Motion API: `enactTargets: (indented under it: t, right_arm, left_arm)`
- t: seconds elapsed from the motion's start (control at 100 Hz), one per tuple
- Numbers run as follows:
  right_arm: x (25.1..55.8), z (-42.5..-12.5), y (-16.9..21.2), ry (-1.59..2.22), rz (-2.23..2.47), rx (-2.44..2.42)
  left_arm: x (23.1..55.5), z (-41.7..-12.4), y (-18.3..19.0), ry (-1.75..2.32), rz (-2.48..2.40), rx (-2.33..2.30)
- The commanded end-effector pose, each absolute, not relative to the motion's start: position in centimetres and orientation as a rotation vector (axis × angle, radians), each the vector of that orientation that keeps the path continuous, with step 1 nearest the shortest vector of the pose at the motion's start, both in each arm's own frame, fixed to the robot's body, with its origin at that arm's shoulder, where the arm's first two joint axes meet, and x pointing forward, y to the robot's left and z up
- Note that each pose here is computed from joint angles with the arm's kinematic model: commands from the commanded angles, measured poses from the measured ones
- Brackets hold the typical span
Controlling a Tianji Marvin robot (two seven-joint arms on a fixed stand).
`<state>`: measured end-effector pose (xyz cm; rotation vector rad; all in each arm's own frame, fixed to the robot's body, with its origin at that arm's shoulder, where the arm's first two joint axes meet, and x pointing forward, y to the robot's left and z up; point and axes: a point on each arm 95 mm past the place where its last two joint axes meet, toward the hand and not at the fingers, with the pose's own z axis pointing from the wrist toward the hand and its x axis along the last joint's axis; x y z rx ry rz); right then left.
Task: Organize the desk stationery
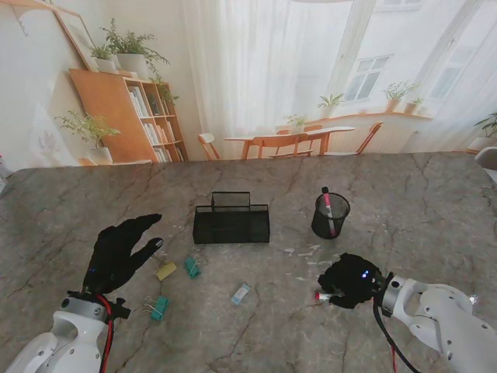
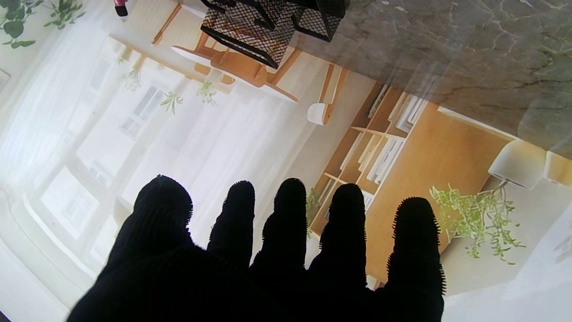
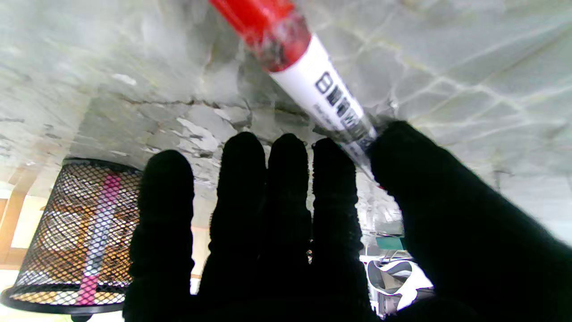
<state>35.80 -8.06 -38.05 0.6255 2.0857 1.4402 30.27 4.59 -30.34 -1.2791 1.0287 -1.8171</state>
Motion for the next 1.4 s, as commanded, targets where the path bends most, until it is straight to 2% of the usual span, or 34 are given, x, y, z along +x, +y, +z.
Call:
enactTargets:
  t: [0.0, 0.88, 1.18, 1.39]
  right_arm:
    - [34.5, -40.6, -8.8, 2.171, 1.366, 0.694]
    - [37.1, -39.7, -7.9, 2.073, 1.502, 0.863]
    - [37.1, -38.6, -7.6, 1.938, 1.577, 0.959]
    - [37.1, -37.2, -6.9, 1.713, 1.637, 1.124]
  left_arm:
    - [30.1, -30.4, 4.4, 1.025, -1.819, -1.289]
    - [29.9, -30.3, 4.6, 1.008, -1.817, -1.283]
    - [29.9, -30.2, 4.6, 1.002, -1.820, -1.277]
    - [29.8, -30.2, 4.6, 0.998, -1.824, -1.272]
